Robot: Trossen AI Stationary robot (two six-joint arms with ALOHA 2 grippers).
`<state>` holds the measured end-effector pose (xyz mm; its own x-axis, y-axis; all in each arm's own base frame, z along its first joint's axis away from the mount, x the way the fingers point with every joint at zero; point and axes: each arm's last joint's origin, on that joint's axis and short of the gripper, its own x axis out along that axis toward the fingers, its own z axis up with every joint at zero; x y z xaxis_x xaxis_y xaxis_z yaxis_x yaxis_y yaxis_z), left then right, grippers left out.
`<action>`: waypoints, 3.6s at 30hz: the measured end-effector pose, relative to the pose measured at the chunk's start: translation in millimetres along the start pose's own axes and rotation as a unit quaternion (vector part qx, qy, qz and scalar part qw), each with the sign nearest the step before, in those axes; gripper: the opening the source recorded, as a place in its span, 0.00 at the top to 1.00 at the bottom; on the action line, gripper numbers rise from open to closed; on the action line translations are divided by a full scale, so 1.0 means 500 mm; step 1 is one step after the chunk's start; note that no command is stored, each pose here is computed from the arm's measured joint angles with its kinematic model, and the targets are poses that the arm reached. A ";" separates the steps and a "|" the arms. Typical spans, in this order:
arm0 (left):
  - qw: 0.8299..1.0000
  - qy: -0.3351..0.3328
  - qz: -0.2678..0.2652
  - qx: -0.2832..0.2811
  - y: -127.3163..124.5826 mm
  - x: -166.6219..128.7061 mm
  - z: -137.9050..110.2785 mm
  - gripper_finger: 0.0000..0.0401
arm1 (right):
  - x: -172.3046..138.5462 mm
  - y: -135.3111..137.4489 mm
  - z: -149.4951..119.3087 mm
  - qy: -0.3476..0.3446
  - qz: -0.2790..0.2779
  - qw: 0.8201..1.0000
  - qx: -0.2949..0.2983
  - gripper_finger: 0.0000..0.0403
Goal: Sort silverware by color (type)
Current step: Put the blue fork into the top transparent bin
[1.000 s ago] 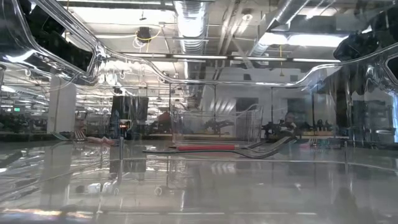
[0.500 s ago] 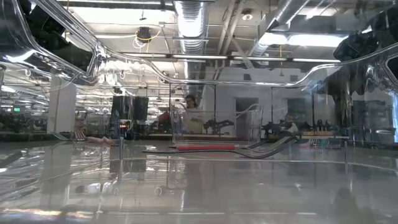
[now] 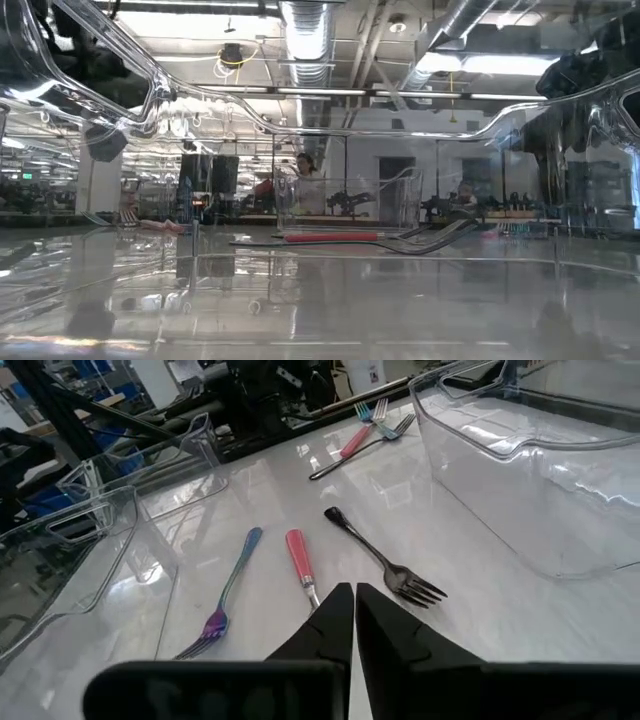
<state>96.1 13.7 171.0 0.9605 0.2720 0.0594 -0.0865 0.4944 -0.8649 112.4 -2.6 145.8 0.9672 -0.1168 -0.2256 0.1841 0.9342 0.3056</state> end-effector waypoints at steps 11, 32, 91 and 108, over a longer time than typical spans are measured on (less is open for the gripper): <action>0.997 -0.014 0.027 0.069 0.003 0.005 0.003 1.00 | -0.008 0.007 0.070 -0.110 -0.017 0.991 0.079 0.90; 0.933 0.066 0.182 0.302 -0.038 0.116 0.059 1.00 | -0.006 -0.017 0.243 0.150 -0.381 0.867 0.284 0.87; 0.928 0.129 0.187 0.295 -0.088 0.193 0.082 1.00 | 0.090 -0.273 0.073 0.219 -0.578 0.667 0.415 0.65; 0.933 0.131 0.184 0.281 -0.088 0.193 0.081 1.00 | 0.119 -0.243 0.106 0.180 -0.565 0.694 0.408 0.96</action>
<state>181.7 51.6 234.9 0.8633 0.3341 -0.3783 -0.4778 0.7824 -0.3995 156.8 -140.6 144.2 0.0450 -0.3904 -0.9195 0.9697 -0.2040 0.1341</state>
